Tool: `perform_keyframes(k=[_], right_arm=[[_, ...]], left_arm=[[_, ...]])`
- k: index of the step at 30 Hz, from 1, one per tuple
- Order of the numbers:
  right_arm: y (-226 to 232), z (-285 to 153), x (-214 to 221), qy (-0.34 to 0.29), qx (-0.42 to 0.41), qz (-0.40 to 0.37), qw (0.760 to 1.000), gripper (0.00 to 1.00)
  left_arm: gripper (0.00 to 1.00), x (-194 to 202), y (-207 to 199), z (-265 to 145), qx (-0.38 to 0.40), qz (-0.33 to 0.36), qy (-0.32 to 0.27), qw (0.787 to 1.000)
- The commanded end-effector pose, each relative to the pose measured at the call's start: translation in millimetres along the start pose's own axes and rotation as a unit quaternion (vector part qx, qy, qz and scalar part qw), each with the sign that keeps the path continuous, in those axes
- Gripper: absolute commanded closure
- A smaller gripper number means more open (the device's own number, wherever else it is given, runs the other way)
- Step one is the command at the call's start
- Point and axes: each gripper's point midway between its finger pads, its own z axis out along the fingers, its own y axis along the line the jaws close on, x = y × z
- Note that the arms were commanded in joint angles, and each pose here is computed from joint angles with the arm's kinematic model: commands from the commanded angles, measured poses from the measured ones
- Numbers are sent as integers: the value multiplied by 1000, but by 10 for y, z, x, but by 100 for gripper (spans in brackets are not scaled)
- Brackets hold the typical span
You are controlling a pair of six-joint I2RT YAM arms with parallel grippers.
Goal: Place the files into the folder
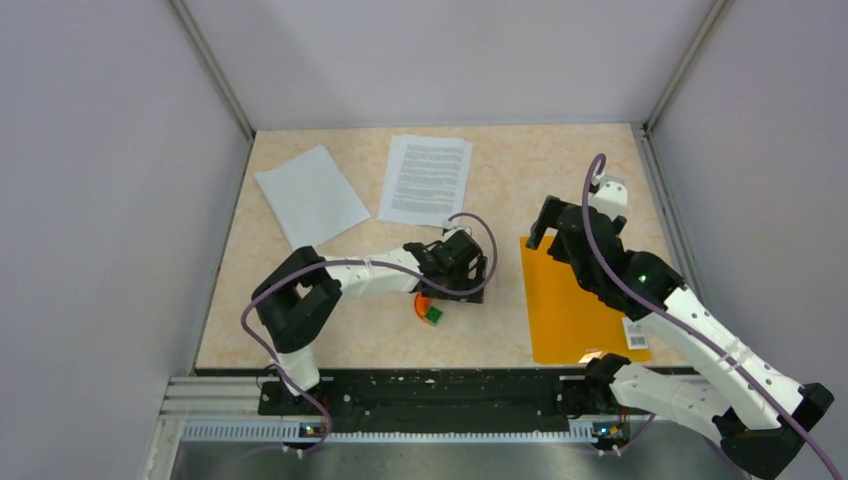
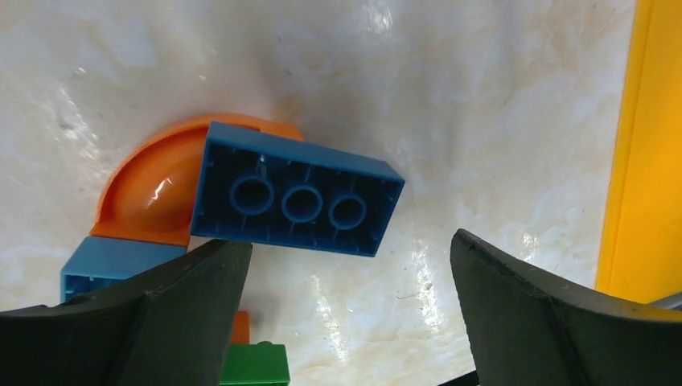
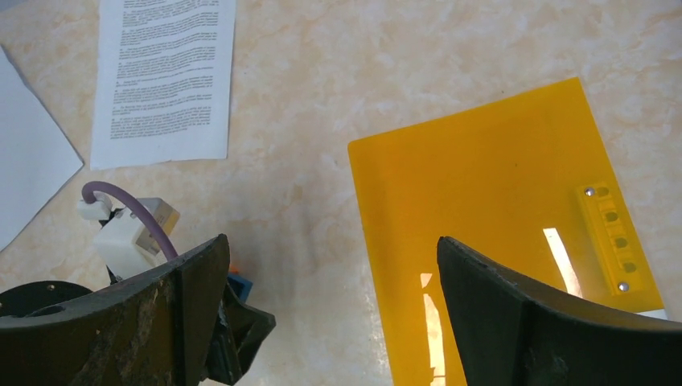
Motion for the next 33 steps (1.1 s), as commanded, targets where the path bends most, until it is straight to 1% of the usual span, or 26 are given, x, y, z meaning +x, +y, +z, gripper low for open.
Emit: perform_keyframes(k=[1,6,12,19,22,27,33], right_arm=[[-14,4,-19,-6,4,7,1000,1],[-12,17,-6,-4,6,4,1000,1],[-4,58,31,0,8,-3,1000,1],[88,116,45,6,-2,-16,1000,1],[136,161,63,12,-4,-26,1000,1],[227,232,107,21,-13,-34,999,1],[316,299,178,31,-26,-40,998,1]], left_arm=[[2,-81,252,9,-20,-31,-17,999],[2,-97,675,-44,-54,-71,-25,996],[2,-109,1312,-193,-97,-134,-38,985],[2,-106,2048,-412,-151,-218,-53,963],[2,-99,2335,-516,-171,-256,-59,950],[2,-5,2845,-710,-203,-334,-66,918],[2,90,3425,-998,-242,-424,-87,869]])
